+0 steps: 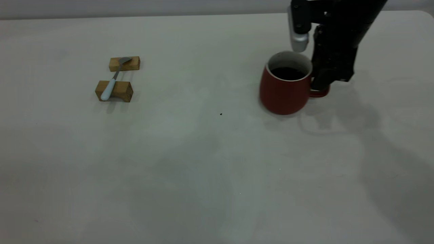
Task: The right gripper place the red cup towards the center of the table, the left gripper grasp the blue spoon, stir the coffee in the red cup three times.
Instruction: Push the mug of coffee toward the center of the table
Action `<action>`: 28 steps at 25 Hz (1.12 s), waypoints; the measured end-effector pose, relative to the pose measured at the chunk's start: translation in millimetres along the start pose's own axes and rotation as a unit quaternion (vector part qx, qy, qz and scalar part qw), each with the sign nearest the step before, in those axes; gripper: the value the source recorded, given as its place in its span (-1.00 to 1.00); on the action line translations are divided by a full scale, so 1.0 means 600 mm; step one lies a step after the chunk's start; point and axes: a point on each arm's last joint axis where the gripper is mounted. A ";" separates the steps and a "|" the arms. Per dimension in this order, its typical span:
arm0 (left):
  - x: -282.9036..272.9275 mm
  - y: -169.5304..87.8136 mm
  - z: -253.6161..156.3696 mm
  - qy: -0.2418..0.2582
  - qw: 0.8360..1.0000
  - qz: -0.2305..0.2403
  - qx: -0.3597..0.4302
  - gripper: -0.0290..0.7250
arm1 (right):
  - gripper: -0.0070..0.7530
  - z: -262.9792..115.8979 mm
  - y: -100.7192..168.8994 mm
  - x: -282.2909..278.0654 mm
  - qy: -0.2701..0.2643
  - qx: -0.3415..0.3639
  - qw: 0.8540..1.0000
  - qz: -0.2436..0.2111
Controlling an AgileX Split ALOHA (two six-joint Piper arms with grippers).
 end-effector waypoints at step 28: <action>0.000 0.000 0.000 0.000 1.000 -0.001 0.000 0.34 | 0.05 0.103 0.056 0.028 -0.049 0.045 0.998 -0.015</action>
Point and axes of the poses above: a point on each arm's last joint axis where the gripper is mounted, x pointing out along that axis toward the gripper, y along the wrist's bending axis when the last joint is at zero, z = x × y, and after that the axes turned 12 degrees about x, right-handed
